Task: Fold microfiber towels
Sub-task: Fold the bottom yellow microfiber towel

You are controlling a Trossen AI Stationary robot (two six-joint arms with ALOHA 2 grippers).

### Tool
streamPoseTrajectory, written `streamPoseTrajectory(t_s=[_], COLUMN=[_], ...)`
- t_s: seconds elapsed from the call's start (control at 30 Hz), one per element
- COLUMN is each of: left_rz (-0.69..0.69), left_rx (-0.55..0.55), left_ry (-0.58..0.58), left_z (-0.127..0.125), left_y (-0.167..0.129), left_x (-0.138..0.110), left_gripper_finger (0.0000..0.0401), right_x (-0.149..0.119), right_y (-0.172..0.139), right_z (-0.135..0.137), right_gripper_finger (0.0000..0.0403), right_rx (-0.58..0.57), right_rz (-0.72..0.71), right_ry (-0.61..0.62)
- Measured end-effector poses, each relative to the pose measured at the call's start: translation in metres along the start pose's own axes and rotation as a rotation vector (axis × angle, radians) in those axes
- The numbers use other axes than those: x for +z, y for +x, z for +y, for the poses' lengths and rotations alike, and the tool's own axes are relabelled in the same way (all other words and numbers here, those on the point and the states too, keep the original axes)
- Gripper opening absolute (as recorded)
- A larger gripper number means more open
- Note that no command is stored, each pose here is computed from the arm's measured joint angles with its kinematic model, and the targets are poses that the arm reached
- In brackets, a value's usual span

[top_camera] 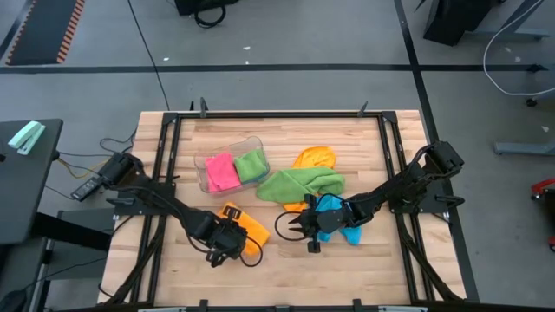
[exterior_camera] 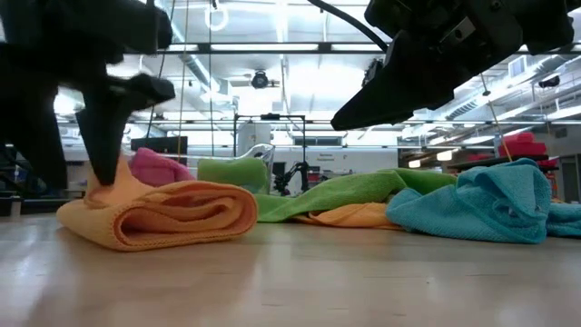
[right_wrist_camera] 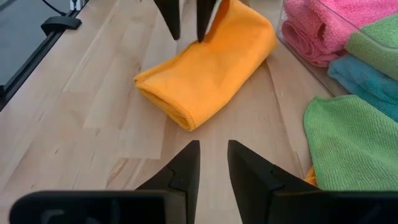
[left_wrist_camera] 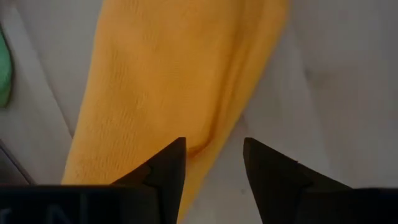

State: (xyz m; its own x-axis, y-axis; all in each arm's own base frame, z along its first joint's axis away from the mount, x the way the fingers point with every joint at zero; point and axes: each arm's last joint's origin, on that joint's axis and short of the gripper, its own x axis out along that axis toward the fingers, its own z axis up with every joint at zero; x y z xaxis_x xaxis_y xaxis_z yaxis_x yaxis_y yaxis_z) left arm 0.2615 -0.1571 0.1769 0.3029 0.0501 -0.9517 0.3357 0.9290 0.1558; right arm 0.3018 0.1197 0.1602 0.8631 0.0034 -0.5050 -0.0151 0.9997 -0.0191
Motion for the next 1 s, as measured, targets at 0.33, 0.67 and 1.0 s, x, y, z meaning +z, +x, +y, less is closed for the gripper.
streamPoseTrajectory(t_s=[0.33, 0.67, 1.0], left_rz=[-0.066, -0.291, -0.353], left_rx=[-0.022, 0.092, 0.208], left_ry=[-0.003, -0.064, -0.287], left_z=[-0.007, -0.009, 0.004], left_y=[-0.019, -0.023, -0.013], left_x=[0.009, 0.028, 0.026], left_gripper_finger=[0.0172, 0.0172, 0.0172], right_x=[0.000, 0.001, 0.007], right_y=[0.000, 0.000, 0.000], right_z=[0.000, 0.000, 0.001], right_gripper_finger=[0.0092, 0.0092, 0.0092], right_rx=[0.000, -0.003, 0.010], right_rz=[0.000, -0.010, -0.070], right_ry=[0.000, -0.005, 0.039])
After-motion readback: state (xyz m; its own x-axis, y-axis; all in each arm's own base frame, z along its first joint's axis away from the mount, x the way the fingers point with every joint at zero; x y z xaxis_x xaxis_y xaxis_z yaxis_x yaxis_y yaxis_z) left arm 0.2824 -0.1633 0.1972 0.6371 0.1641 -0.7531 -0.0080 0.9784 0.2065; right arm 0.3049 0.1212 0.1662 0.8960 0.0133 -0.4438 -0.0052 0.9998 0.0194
